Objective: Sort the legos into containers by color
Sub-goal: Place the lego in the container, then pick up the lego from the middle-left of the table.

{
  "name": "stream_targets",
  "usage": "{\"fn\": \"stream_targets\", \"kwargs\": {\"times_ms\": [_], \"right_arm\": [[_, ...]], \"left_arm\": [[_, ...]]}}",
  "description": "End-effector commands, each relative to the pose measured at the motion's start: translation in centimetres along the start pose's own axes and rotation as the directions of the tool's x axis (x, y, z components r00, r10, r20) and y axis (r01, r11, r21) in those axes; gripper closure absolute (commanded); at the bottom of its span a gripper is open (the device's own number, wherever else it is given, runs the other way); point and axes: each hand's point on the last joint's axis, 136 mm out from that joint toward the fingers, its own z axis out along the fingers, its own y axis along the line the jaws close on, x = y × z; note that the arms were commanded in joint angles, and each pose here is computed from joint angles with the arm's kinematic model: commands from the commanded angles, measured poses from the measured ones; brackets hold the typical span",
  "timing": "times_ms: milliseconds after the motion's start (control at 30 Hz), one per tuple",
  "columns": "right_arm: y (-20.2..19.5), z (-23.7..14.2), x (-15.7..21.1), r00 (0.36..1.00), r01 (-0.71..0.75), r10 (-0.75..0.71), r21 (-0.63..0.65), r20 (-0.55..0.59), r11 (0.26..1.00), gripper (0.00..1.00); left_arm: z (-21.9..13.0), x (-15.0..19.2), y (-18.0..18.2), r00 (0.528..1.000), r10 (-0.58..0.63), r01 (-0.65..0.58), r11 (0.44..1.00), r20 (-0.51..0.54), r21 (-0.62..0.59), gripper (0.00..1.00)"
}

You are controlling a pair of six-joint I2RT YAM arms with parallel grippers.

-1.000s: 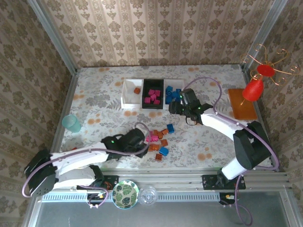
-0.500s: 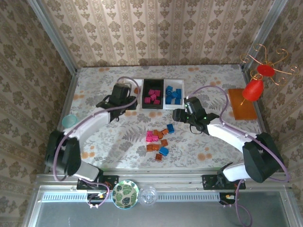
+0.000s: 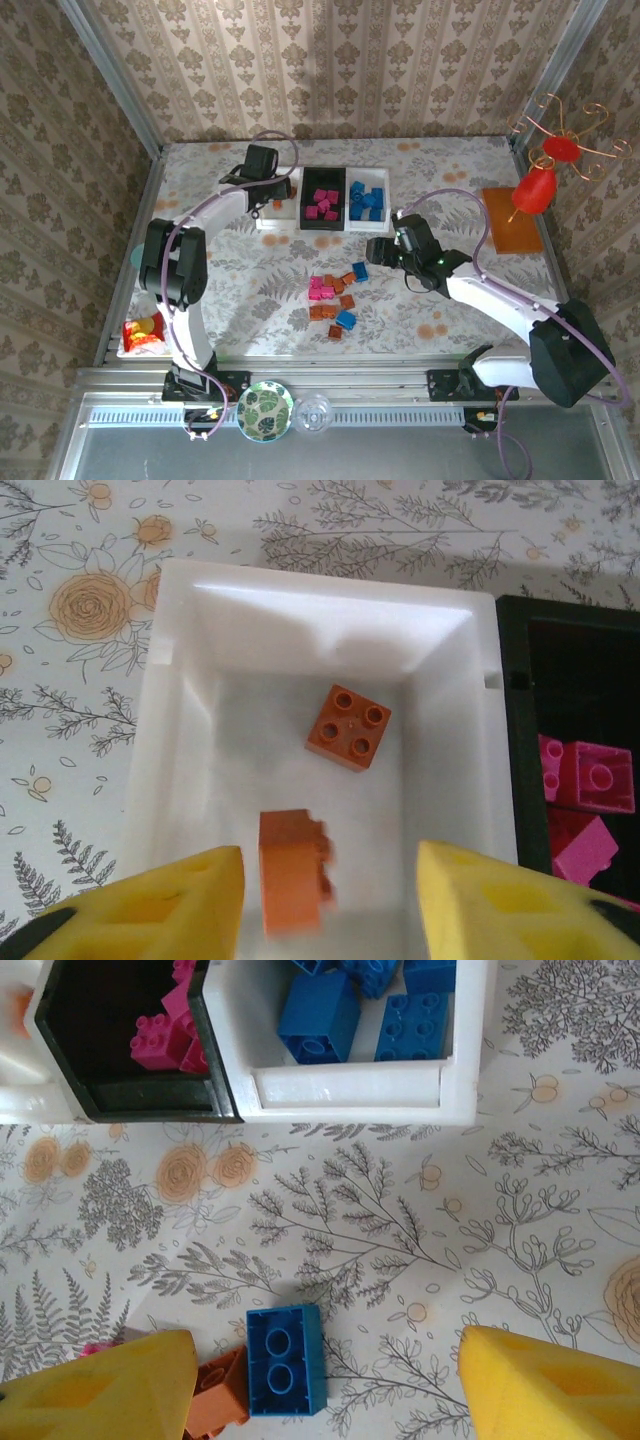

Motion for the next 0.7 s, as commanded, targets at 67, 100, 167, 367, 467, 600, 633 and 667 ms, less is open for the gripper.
{"fn": "stream_targets", "kwargs": {"times_ms": [67, 100, 167, 367, 467, 600, 633, 667], "right_arm": [[-0.5, -0.5, 0.7, 1.0, -0.006, 0.006, 0.014, -0.007, 1.0, 0.29], [-0.4, -0.6, 0.7, 1.0, -0.007, 0.007, 0.012, -0.006, 1.0, 0.29], [-0.2, -0.6, 0.7, 1.0, -0.007, 0.007, 0.005, -0.003, 1.0, 0.29], [0.0, -0.3, 1.2, 1.0, -0.004, 0.004, -0.001, -0.012, 1.0, 0.29], [0.0, -0.1, 1.4, 1.0, -0.001, 0.001, -0.001, -0.015, 1.0, 0.29], [0.0, -0.1, 1.6, 1.0, 0.002, -0.002, -0.002, -0.013, 1.0, 0.29], [0.0, -0.1, 1.7, 1.0, 0.002, -0.002, -0.001, -0.017, 1.0, 0.29], [0.0, 0.0, 1.8, 1.0, 0.0, 0.0, -0.001, -0.017, 1.0, 0.29]], "left_arm": [[-4.2, -1.5, -2.0, 0.998, 0.008, -0.013, 0.997, 0.07, 0.072, 0.28], [-5.1, -1.3, -2.3, 0.997, 0.008, -0.015, 0.996, 0.08, 0.085, 0.24], [-6.9, -0.9, -3.1, 0.995, -0.005, -0.008, 0.992, 0.104, 0.127, 0.19], [-13.1, 4.5, -6.3, 0.992, -0.025, -0.013, 0.952, 0.122, 0.305, 0.14], [-14.9, 9.4, -7.9, 0.994, 0.074, -0.095, 0.944, 0.078, 0.316, 0.14], [-15.7, 16.4, -9.0, 0.983, 0.185, -0.168, 0.927, -0.019, 0.336, 0.14], [-15.7, 18.1, -8.9, 0.98, 0.194, -0.167, 0.924, -0.046, 0.345, 0.14], [-15.8, 19.3, -8.9, 0.978, 0.196, -0.162, 0.921, -0.063, 0.354, 0.14]]}}
